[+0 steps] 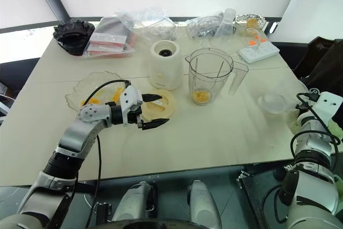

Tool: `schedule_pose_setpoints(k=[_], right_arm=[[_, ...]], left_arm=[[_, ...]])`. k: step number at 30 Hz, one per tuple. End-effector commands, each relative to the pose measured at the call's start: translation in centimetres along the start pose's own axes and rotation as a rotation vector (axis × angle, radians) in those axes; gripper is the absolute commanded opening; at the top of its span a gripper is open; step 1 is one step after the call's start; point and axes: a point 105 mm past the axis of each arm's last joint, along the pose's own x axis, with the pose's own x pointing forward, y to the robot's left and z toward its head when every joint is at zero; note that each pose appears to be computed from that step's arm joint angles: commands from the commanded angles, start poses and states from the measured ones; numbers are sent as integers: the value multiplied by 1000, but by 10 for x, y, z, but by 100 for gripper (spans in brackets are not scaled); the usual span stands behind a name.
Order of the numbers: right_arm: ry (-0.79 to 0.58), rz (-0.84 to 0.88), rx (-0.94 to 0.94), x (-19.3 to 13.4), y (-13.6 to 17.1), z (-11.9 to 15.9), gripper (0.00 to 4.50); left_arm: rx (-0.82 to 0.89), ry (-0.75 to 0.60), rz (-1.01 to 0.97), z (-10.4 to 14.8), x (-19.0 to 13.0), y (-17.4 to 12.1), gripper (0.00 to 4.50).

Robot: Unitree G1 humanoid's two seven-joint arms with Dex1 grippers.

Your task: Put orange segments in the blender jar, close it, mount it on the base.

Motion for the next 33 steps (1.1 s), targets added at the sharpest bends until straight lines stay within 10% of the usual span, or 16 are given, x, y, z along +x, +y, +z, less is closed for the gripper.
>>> schedule_pose_setpoints(k=[1,24,28,33], right_arm=[[-63,-7,-10,2,-5,21,110],[-83,81,40,0,15,20,110],[-86,88,41,0,18,20,8],[-84,93,41,-1,18,20,8]], left_arm=[[56,-29,-1,13,-2,0,450],[66,-17,1,12,-3,-1,450],[67,-16,2,12,-3,-1,450],[68,-16,1,12,-3,-2,450]])
